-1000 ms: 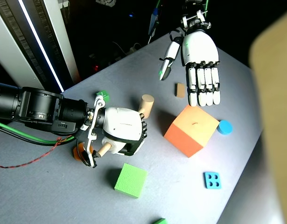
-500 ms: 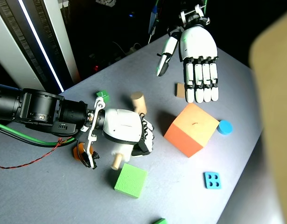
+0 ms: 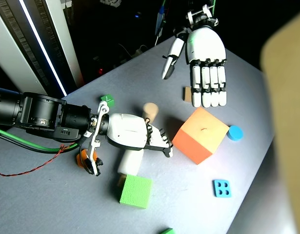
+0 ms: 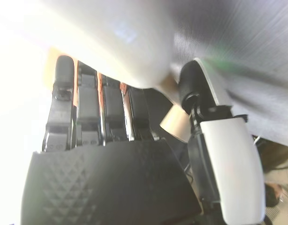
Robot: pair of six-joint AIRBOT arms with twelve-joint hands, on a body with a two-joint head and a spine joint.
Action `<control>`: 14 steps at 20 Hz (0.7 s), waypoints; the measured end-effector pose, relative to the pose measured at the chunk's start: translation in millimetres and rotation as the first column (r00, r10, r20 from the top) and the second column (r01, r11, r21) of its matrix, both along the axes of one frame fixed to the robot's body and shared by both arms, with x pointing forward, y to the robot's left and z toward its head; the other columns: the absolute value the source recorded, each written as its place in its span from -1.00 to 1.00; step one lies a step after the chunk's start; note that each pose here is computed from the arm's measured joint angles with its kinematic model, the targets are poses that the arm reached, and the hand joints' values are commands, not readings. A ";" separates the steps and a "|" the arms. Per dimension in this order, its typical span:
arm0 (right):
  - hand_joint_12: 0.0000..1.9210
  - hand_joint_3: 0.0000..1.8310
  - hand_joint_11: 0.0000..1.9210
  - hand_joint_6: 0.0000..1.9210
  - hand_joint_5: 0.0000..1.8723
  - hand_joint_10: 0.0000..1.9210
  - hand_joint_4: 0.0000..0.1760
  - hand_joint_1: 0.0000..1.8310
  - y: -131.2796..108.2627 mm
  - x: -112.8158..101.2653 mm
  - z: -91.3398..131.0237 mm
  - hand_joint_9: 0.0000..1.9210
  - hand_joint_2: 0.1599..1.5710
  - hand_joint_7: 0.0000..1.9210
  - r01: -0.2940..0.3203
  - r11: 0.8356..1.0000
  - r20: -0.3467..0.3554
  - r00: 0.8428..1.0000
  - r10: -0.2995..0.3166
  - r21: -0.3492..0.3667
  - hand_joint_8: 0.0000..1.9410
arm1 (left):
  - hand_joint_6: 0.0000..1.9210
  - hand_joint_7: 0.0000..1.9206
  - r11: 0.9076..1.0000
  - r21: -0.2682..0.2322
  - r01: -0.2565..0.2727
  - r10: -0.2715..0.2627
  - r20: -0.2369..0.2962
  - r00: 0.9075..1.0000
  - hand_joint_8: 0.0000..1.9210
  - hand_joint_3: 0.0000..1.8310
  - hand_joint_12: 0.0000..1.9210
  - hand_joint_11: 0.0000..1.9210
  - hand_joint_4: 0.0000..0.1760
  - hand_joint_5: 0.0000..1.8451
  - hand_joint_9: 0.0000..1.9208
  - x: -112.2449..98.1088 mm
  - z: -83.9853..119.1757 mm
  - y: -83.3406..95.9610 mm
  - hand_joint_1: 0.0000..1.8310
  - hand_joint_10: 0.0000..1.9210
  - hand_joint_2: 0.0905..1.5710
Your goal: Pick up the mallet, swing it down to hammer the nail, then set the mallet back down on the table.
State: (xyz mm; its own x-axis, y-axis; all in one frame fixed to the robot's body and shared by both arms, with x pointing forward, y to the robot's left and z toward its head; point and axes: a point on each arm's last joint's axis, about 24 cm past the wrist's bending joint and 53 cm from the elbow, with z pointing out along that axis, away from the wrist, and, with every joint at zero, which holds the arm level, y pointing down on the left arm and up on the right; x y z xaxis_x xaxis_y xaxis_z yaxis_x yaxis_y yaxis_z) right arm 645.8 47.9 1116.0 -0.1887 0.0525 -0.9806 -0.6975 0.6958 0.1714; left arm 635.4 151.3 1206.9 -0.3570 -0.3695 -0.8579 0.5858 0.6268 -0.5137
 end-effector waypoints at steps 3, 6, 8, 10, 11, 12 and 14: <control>-0.63 -1.00 -1.00 -1.00 -0.87 -1.00 -1.00 -0.60 -1.8 -3.6 2.8 -0.88 0.49 -0.86 -0.004 1.000 -0.001 1.000 0.004 0.002 -1.00 | -0.99 -0.97 1.000 -0.004 -0.004 0.004 -0.001 1.000 -0.99 -1.00 -1.00 -1.00 -1.00 -0.95 -0.99 0.9 1.0 0.7 -1.00 -0.99 0.57; -0.84 -1.00 -1.00 -1.00 -0.96 -1.00 -1.00 -0.61 -9.9 -5.5 16.0 -0.97 0.43 -0.96 0.004 1.000 -0.009 1.000 -0.003 0.031 -1.00 | -1.00 -1.00 1.000 -0.002 -0.004 0.004 -0.002 1.000 -1.00 -1.00 -1.00 -1.00 -1.00 -0.98 -1.00 0.8 0.5 0.5 -1.00 -1.00 0.57; -0.94 -1.00 -1.00 -1.00 -0.99 -1.00 -1.00 -0.62 -19.4 -3.6 35.4 -1.00 0.39 -1.00 0.017 0.998 -0.003 1.000 -0.017 0.064 -1.00 | -1.00 -1.00 1.000 -0.004 -0.004 0.004 0.001 1.000 -1.00 -1.00 -1.00 -1.00 -1.00 -0.98 -1.00 1.3 2.2 0.2 -1.00 -1.00 0.56; -0.91 -1.00 -1.00 -1.00 -0.98 -1.00 -1.00 -0.61 -30.1 -4.7 51.5 -0.99 0.37 -0.98 0.026 0.995 -0.020 1.000 -0.024 0.094 -1.00 | -1.00 -1.00 1.000 -0.006 -0.005 0.005 0.002 1.000 -1.00 -1.00 -1.00 -1.00 -1.00 -0.98 -1.00 1.5 2.8 0.2 -1.00 -1.00 0.57; -0.89 -1.00 -1.00 -1.00 -0.98 -1.00 -1.00 -0.62 -36.0 -6.4 59.3 -0.98 0.38 -0.97 0.026 0.994 -0.046 0.999 -0.021 0.106 -1.00 | -1.00 -1.00 1.000 -0.006 -0.005 0.005 0.001 1.000 -1.00 -1.00 -1.00 -1.00 -1.00 -0.98 -1.00 1.6 2.5 0.3 -1.00 -1.00 0.58; -0.93 -1.00 -1.00 -1.00 -0.99 -1.00 -1.00 -0.62 -42.9 -6.6 66.8 -1.00 0.38 -0.99 0.031 0.993 -0.068 0.997 -0.024 0.110 -1.00 | -1.00 -1.00 1.000 -0.005 -0.005 0.005 0.001 1.000 -1.00 -1.00 -1.00 -1.00 -1.00 -0.98 -1.00 1.5 2.5 0.2 -1.00 -1.00 0.56; -0.90 -1.00 -1.00 -1.00 -0.98 -1.00 -1.00 -0.62 -58.5 -4.2 75.7 -0.99 0.38 -0.98 0.055 0.992 -0.121 0.992 -0.042 0.113 -1.00 | -0.99 -0.99 1.000 -0.006 -0.005 0.005 0.002 1.000 -1.00 -1.00 -1.00 -1.00 -1.00 -0.97 -1.00 1.6 3.0 0.1 -1.00 -1.00 0.55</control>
State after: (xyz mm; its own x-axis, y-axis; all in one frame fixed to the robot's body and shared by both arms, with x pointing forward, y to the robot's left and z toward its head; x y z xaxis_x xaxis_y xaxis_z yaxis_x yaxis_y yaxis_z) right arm 641.6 -10.6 1191.6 -0.2971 0.1764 -0.9384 -0.6336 0.6988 0.3319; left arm 637.0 151.4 1209.9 -0.3534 -0.3762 -0.8565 0.5838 0.6267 -0.5162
